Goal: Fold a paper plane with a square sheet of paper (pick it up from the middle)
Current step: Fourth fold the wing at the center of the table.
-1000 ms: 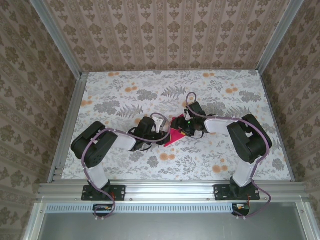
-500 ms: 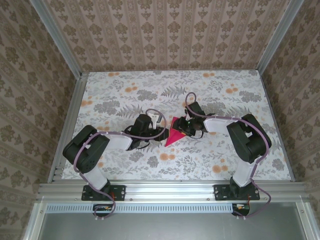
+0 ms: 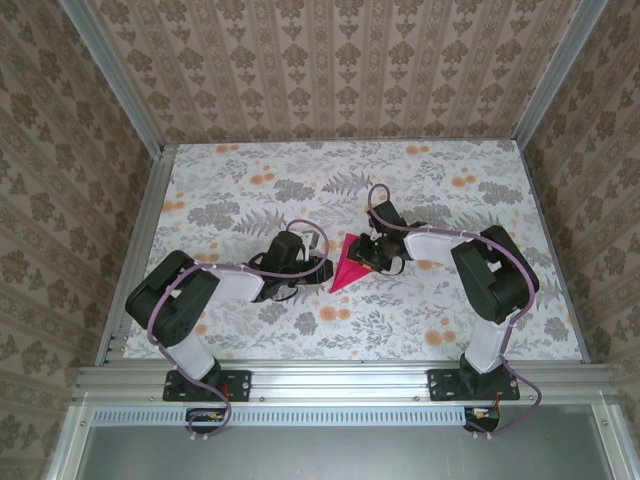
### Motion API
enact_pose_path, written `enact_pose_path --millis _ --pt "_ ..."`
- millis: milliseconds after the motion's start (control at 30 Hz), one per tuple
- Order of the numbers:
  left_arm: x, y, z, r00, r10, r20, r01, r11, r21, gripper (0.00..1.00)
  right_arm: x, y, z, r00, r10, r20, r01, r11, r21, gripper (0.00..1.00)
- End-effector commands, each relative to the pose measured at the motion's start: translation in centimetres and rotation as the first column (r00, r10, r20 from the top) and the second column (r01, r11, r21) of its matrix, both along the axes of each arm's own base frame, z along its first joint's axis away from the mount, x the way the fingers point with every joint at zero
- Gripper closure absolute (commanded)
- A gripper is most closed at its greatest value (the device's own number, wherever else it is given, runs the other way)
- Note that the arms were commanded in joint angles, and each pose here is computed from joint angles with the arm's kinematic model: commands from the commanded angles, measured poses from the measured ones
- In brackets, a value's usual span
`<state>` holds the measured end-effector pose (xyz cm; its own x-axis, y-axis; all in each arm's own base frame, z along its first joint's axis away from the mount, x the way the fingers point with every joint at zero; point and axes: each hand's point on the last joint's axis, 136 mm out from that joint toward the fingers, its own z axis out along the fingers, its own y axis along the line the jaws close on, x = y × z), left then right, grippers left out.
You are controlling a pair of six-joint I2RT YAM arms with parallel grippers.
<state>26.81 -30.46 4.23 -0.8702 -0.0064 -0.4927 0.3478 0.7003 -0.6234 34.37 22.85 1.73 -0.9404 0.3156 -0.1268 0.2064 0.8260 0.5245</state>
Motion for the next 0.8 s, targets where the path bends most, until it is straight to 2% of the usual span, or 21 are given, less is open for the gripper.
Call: enact_pose_path --millis 0,333,633,767 --pt "0.2 -0.1 1.0 1.0 0.019 0.0 -0.019 1.0 -0.018 0.7 -4.3 -4.9 -5.9 0.982 -0.043 -0.186 -0.005 0.967 -0.253 0.56" --pt "-0.1 -2.0 2.5 0.999 -0.037 -0.018 0.035 0.995 -0.093 0.82 -4.8 -5.7 -6.4 0.973 -0.031 -0.227 -0.052 0.935 -0.352 0.52" --pt "-0.3 -4.1 2.1 0.996 -0.083 -0.041 0.076 0.988 -0.136 0.9 -5.2 -5.8 -7.0 0.968 -0.027 -0.251 -0.075 0.919 -0.386 0.59" --pt "-0.3 -4.4 1.7 0.995 -0.088 -0.052 0.081 0.988 -0.129 0.9 -5.4 -5.7 -7.2 0.965 -0.019 -0.263 -0.089 0.915 -0.393 0.57"
